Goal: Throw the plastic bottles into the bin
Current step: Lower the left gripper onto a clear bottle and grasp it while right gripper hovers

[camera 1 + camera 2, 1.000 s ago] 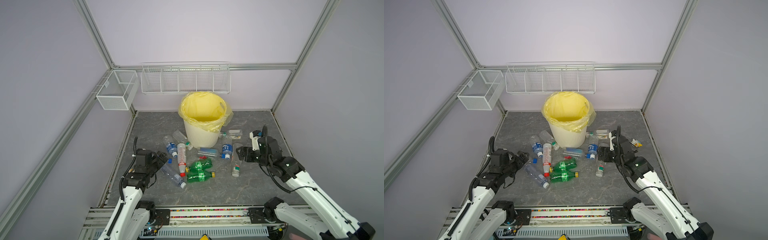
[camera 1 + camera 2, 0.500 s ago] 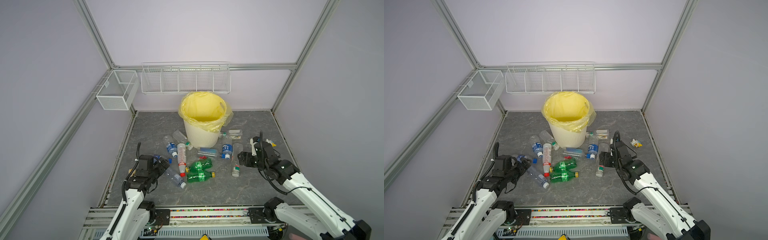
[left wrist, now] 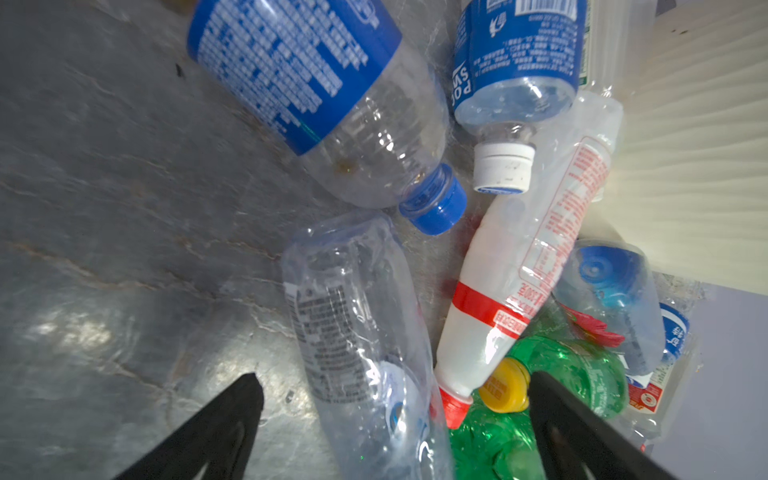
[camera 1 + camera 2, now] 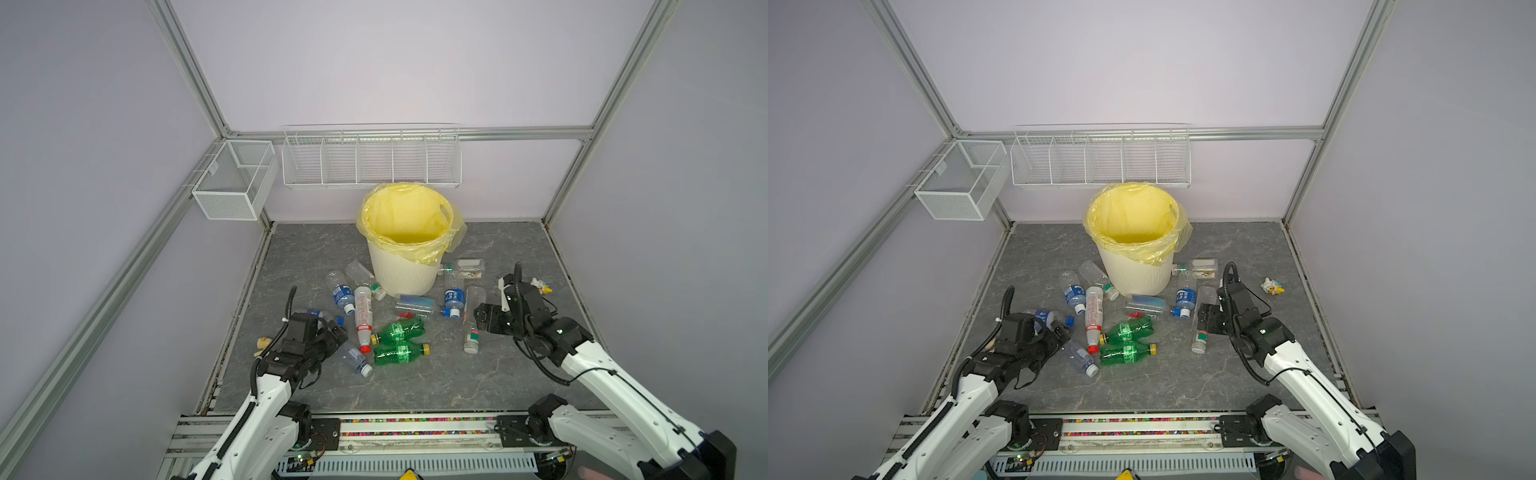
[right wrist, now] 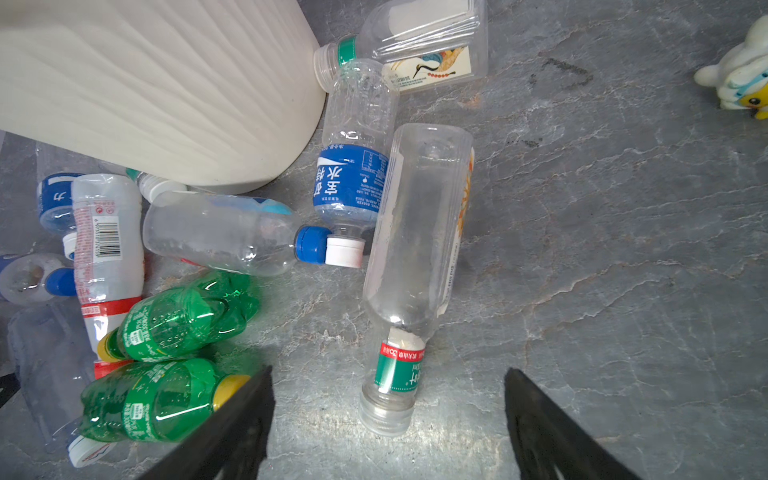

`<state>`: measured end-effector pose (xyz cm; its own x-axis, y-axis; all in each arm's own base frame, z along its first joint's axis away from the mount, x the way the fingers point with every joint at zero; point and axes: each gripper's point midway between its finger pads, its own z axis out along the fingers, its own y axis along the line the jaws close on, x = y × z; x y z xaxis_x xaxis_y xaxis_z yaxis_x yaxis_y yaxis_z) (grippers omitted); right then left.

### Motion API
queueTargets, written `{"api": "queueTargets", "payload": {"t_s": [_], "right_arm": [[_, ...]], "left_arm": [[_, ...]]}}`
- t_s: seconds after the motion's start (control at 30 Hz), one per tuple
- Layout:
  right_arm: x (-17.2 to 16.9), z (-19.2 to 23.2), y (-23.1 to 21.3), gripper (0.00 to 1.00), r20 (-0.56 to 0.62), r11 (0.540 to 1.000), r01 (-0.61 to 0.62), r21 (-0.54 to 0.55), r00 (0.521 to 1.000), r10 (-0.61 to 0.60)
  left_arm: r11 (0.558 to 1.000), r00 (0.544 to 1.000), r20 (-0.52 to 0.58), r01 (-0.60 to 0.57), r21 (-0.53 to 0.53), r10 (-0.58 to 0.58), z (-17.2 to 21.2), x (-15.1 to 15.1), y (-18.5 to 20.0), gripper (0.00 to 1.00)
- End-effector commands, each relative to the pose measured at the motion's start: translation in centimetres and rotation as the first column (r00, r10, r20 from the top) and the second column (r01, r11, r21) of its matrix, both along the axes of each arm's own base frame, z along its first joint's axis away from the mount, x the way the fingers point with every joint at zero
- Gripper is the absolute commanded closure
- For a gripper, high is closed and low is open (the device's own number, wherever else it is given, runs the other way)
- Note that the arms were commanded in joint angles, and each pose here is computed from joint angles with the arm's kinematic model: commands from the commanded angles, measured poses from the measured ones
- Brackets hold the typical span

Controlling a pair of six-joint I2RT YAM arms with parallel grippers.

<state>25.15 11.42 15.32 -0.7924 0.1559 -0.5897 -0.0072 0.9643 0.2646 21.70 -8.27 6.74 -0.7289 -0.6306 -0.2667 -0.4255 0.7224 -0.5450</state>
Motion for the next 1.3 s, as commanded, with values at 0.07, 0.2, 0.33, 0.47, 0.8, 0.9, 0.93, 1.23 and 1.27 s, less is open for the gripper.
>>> {"api": "queueTargets", "payload": {"t_s": [0.07,0.2,0.33,0.47,0.8,0.9,0.93,1.23,1.27], "right_arm": [[0.0,-1.4,-0.3,0.12,-0.034,1.000,0.022,-0.017,0.999,-0.022],[-0.1,-1.8,-0.2,0.12,-0.049,1.000,0.014,-0.020,0.999,-0.015],[0.0,-1.8,-0.2,0.12,-0.052,1.000,0.015,-0.022,0.999,-0.017],[0.2,-1.9,0.0,0.12,-0.053,1.000,0.012,-0.020,0.998,-0.013],[0.0,-1.3,-0.7,0.12,-0.032,0.998,0.057,-0.017,0.998,-0.057],[-0.1,-1.0,-1.2,0.12,-0.020,0.997,0.071,-0.028,0.997,-0.072],[-0.1,-1.0,-1.3,0.12,-0.020,0.997,0.076,-0.033,0.997,-0.076],[-0.3,-1.5,-1.4,0.12,-0.040,0.996,0.080,-0.038,0.996,-0.081],[-0.4,-1.5,-1.4,0.12,-0.041,0.996,0.082,-0.036,0.996,-0.083]], "left_arm": [[0.999,0.999,-0.043,-0.018,0.035,0.019,-1.9,-0.2,0.4,0.00],[0.999,0.999,-0.046,-0.011,0.041,0.013,-2.3,0.1,0.3,0.04],[0.998,0.999,-0.044,-0.009,0.059,0.011,-2.4,0.3,0.5,0.06],[0.998,0.999,-0.035,-0.017,0.065,0.019,-2.5,0.5,0.6,0.07],[0.998,0.999,-0.033,-0.019,0.062,0.021,-3.3,1.0,0.5,0.18],[0.998,0.999,-0.027,-0.022,0.064,0.023,-3.3,1.2,0.5,0.23],[0.998,0.999,-0.026,-0.021,0.063,0.022,-3.3,1.2,0.5,0.24],[0.999,0.999,-0.037,-0.014,0.048,0.016,-3.7,1.3,0.1,0.44],[0.999,0.999,-0.038,-0.012,0.044,0.013,-3.7,1.3,0.0,0.45]]}}
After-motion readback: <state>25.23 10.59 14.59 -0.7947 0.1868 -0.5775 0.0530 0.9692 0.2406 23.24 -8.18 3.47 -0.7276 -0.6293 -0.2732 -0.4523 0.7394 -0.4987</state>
